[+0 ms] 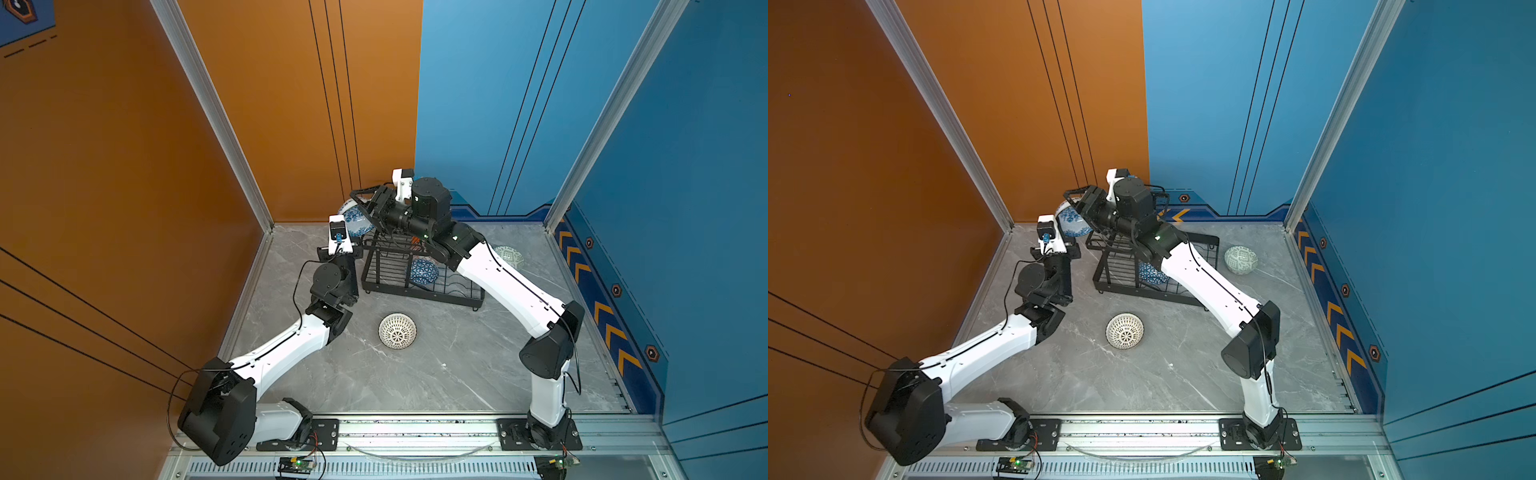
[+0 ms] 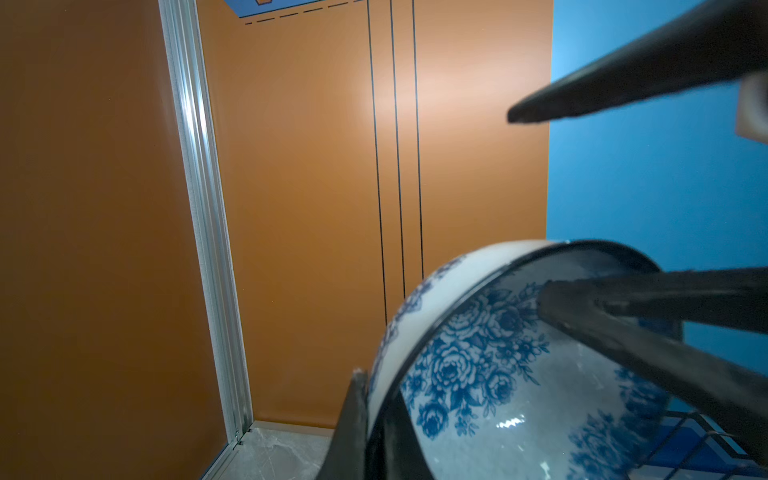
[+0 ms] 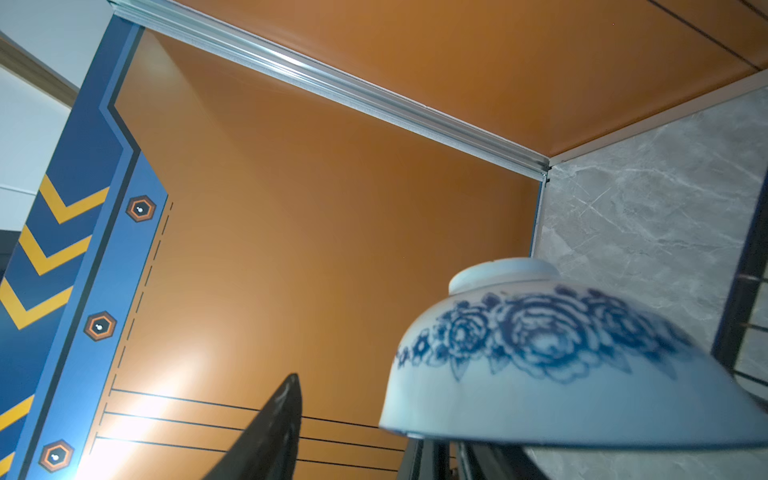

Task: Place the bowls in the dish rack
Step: 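Lift the floral bowl with the left gripper while the right gripper reaches toward it, then grasp the floral bowl's rim with the right gripper while the left gripper holds it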

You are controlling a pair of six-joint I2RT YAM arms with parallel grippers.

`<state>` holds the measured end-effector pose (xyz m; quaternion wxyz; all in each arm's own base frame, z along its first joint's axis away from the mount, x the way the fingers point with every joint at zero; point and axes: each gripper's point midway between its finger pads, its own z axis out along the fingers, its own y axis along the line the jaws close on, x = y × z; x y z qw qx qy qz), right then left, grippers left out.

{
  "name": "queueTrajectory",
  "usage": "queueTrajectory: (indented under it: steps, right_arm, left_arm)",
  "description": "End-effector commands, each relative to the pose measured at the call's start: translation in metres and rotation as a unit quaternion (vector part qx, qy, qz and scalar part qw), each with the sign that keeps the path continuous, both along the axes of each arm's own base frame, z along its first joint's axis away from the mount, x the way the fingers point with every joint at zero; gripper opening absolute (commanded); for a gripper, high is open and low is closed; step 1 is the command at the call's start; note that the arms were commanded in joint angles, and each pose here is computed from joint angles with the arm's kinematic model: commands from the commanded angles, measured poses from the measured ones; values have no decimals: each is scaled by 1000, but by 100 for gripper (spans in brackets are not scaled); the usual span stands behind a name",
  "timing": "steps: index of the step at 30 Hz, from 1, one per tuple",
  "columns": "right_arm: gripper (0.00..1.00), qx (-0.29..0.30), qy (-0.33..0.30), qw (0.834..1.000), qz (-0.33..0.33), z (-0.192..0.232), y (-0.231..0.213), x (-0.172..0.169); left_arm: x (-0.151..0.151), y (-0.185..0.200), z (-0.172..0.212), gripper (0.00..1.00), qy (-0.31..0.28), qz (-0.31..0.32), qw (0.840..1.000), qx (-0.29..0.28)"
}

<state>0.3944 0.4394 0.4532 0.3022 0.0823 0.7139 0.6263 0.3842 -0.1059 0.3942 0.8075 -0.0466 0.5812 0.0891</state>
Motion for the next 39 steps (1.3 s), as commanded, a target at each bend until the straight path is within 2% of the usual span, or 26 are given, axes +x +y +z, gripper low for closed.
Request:
queueTrajectory:
  steps: [1, 9, 10, 20, 29, 36, 39]
  right_arm:
    - [50, 24, -13, 1000, 0, 15, 0, 4]
    - [34, 22, -9, 1000, -7, 13, -3, 7]
    - [33, 22, -9, 1000, -8, 13, -3, 7]
    - [29, 11, -20, 999, -32, 17, -20, 12]
    - [16, 12, -21, 999, -35, 19, -22, 14]
    - [2, 11, -18, 999, -39, 16, -23, 18]
    - [0, 12, -19, 999, -39, 17, -23, 18]
  left_arm:
    - [-12, -3, 17, 0, -40, 9, 999, 4]
    - [-21, -19, 21, 0, -62, 13, 997, 38]
    - [-21, -13, 18, 0, -56, 28, 998, 31]
    - [-25, -6, 16, 0, -59, 39, 997, 24]
    - [-27, -3, 16, 0, -60, 43, 997, 22]
    - [-30, -1, 15, 0, -60, 42, 997, 22]
    - [-31, 0, 15, 0, -61, 43, 997, 21]
